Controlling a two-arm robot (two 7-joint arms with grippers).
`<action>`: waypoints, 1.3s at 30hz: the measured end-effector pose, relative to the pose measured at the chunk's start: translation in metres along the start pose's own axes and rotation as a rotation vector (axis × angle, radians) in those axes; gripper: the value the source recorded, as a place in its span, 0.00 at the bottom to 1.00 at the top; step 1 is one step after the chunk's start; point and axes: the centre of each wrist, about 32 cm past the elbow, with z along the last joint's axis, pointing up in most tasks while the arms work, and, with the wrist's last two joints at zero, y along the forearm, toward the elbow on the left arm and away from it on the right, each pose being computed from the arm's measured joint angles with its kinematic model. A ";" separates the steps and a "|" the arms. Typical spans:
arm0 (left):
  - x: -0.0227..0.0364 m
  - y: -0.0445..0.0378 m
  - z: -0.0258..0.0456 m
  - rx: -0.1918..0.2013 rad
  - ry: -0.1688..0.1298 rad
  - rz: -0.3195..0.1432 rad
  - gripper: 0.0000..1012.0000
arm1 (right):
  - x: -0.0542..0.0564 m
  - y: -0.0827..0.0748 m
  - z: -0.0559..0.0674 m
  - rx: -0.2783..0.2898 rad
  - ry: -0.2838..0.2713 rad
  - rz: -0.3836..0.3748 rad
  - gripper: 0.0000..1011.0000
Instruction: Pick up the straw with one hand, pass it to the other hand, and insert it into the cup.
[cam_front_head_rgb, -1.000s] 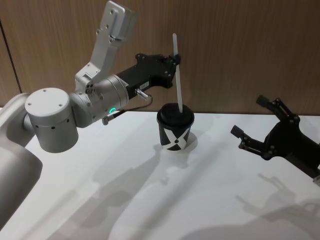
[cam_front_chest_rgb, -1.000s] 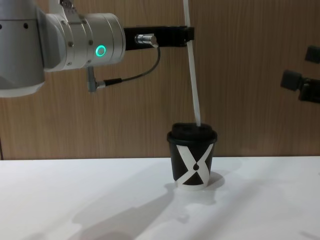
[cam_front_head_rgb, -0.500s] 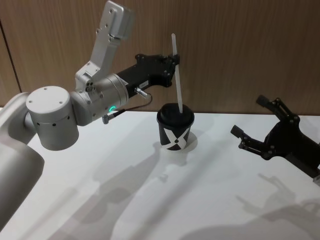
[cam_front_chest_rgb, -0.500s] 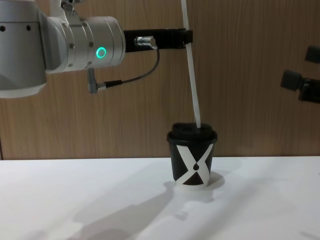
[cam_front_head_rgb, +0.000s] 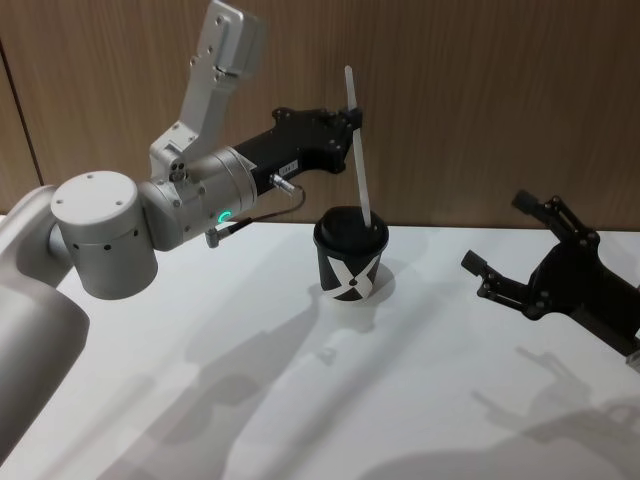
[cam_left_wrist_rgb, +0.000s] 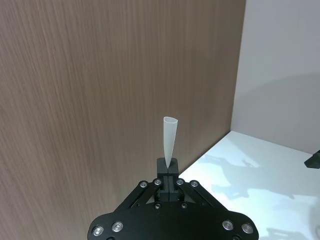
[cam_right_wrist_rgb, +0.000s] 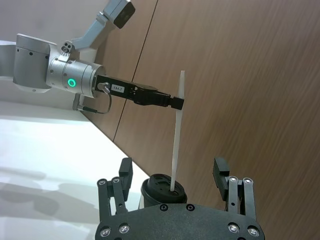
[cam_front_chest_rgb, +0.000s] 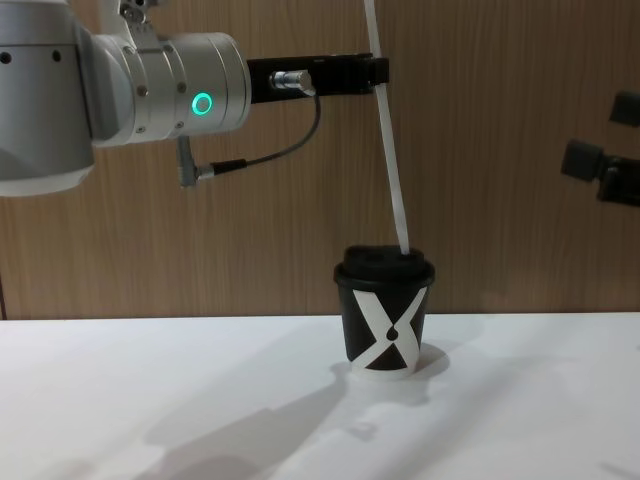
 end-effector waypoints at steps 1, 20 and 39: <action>0.0000 0.0000 -0.0001 0.000 0.001 -0.001 0.00 | 0.000 0.000 0.000 0.000 0.000 0.000 0.99; -0.0005 -0.0020 -0.0017 0.003 -0.013 -0.010 0.00 | 0.000 0.000 0.000 0.000 0.000 0.000 0.99; -0.0003 -0.0089 -0.0091 0.027 0.003 -0.020 0.00 | 0.000 0.000 0.000 0.000 0.000 0.000 0.99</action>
